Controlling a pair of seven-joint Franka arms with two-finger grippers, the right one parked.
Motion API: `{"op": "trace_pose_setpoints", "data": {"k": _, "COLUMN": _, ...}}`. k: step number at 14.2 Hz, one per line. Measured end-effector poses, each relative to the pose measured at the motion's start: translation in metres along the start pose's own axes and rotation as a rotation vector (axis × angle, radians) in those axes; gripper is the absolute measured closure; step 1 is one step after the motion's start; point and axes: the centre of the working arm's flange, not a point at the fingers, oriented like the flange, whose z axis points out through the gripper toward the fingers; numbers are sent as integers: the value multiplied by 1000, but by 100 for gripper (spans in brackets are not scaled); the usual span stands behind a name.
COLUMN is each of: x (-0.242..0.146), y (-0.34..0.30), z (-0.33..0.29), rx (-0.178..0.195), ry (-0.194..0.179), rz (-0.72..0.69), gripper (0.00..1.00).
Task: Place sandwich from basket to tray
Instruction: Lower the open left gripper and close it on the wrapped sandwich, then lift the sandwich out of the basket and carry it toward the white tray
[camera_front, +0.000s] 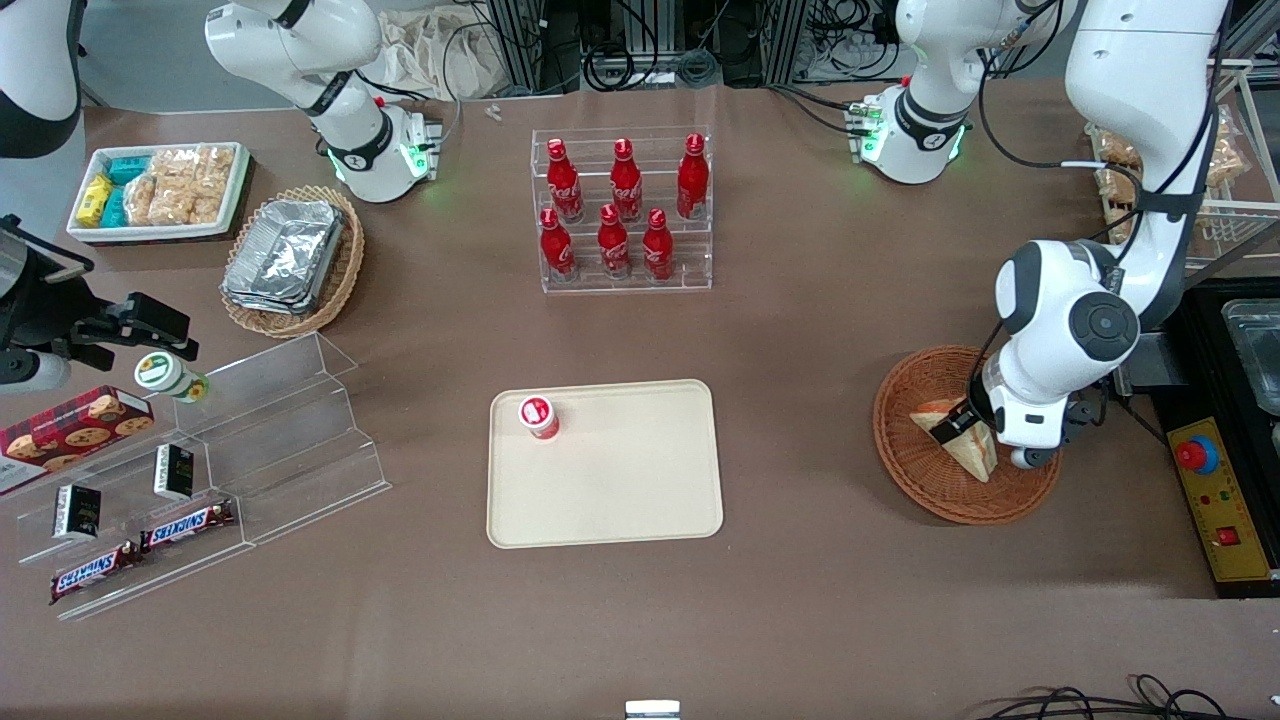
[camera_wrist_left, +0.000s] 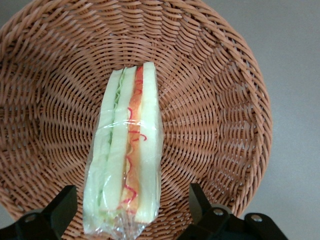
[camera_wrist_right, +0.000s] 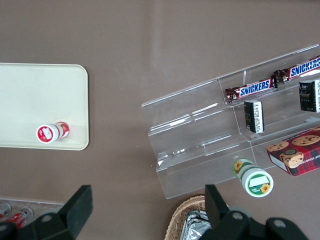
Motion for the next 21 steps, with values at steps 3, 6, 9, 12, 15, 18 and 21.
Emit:
{"op": "trace_pose_setpoints", "data": {"k": 3, "x": 1, "y": -5, "z": 4, "rx": -10, "ry": 11, "rz": -3, "gripper": 0}}
{"op": "trace_pose_setpoints", "data": {"k": 6, "x": 2, "y": -6, "z": 7, "rx": -23, "ry": 24, "rz": -2, "gripper": 1}}
{"op": "trace_pose_setpoints", "data": {"k": 9, "x": 0, "y": -10, "z": 17, "rx": -33, "ry": 33, "rz": -4, "gripper": 8}}
{"op": "trace_pose_setpoints", "data": {"k": 12, "x": 0, "y": -11, "z": 18, "rx": -32, "ry": 32, "rz": -3, "gripper": 41}}
{"op": "trace_pose_setpoints", "data": {"k": 15, "x": 0, "y": -11, "z": 18, "rx": -33, "ry": 33, "rz": -4, "gripper": 67}}
{"op": "trace_pose_setpoints", "data": {"k": 18, "x": 3, "y": -9, "z": 12, "rx": -20, "ry": 21, "rz": -5, "gripper": 77}}
{"op": "trace_pose_setpoints", "data": {"k": 21, "x": 18, "y": 0, "z": -25, "rx": 69, "ry": -68, "rz": 59, "gripper": 84}}
